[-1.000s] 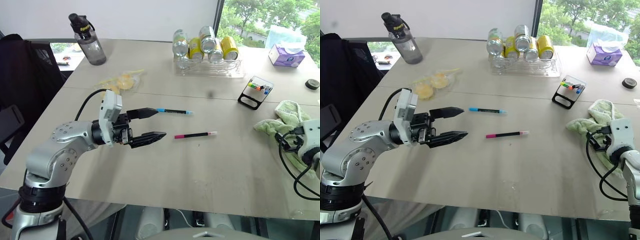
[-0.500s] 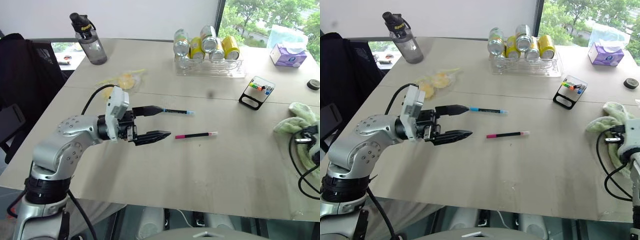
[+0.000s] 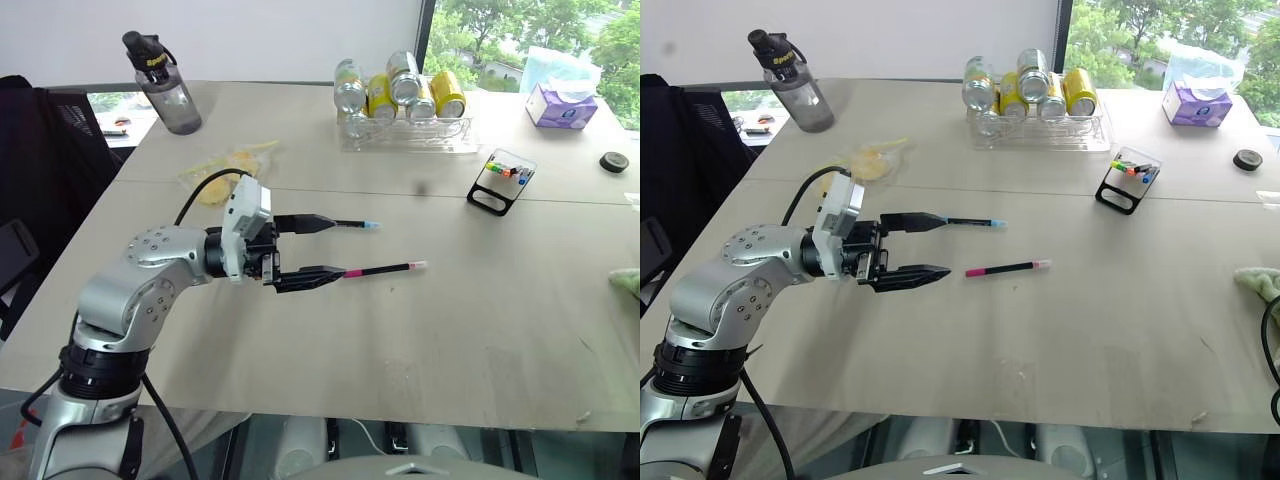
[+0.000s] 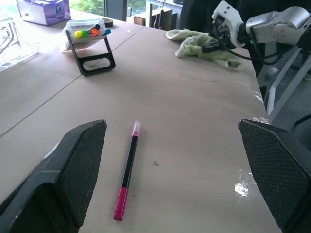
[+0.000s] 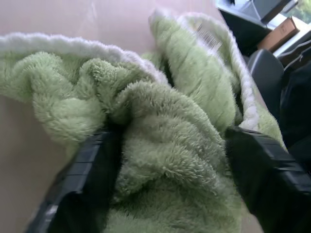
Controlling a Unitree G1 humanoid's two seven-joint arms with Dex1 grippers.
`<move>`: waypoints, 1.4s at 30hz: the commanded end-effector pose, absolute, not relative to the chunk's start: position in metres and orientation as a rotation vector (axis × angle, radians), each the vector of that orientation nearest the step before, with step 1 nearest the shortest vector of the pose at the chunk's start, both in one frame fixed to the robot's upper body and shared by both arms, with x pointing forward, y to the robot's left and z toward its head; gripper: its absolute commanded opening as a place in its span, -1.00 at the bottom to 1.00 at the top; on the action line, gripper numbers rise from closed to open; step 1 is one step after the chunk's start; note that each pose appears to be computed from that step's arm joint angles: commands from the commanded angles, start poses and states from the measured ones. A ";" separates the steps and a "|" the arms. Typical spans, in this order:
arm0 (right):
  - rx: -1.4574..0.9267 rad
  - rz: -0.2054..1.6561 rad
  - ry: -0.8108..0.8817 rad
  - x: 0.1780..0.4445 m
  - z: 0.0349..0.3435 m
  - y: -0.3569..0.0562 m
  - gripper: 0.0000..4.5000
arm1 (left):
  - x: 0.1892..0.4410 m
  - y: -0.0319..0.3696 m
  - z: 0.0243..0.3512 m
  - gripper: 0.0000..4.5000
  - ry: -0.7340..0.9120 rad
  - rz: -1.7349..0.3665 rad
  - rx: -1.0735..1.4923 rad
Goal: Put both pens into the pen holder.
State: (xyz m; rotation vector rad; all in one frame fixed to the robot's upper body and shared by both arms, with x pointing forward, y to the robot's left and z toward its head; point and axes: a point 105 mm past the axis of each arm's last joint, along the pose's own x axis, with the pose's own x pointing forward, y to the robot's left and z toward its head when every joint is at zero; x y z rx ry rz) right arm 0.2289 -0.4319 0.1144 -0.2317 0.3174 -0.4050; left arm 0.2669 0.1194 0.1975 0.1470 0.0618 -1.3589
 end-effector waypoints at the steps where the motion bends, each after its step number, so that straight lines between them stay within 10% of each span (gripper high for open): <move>1: -0.202 -0.249 0.078 0.246 0.157 -0.403 0.78 | 0.267 0.120 0.205 1.00 0.019 -1.360 0.178; 11: -0.042 0.531 0.034 0.245 0.159 -0.260 0.78 | 0.267 0.129 0.190 1.00 0.056 -1.308 0.210; 20: -0.399 1.004 0.119 0.289 0.153 -0.166 0.78 | 0.258 0.174 0.165 1.00 0.254 -1.205 0.324; 34: -0.488 1.248 0.295 0.343 0.086 -0.117 0.78 | 0.236 0.183 0.171 1.00 0.260 -1.137 0.313; 42: -0.494 1.287 0.258 0.333 0.095 -0.124 -0.80 | 0.238 0.179 0.177 1.00 0.205 -1.128 0.217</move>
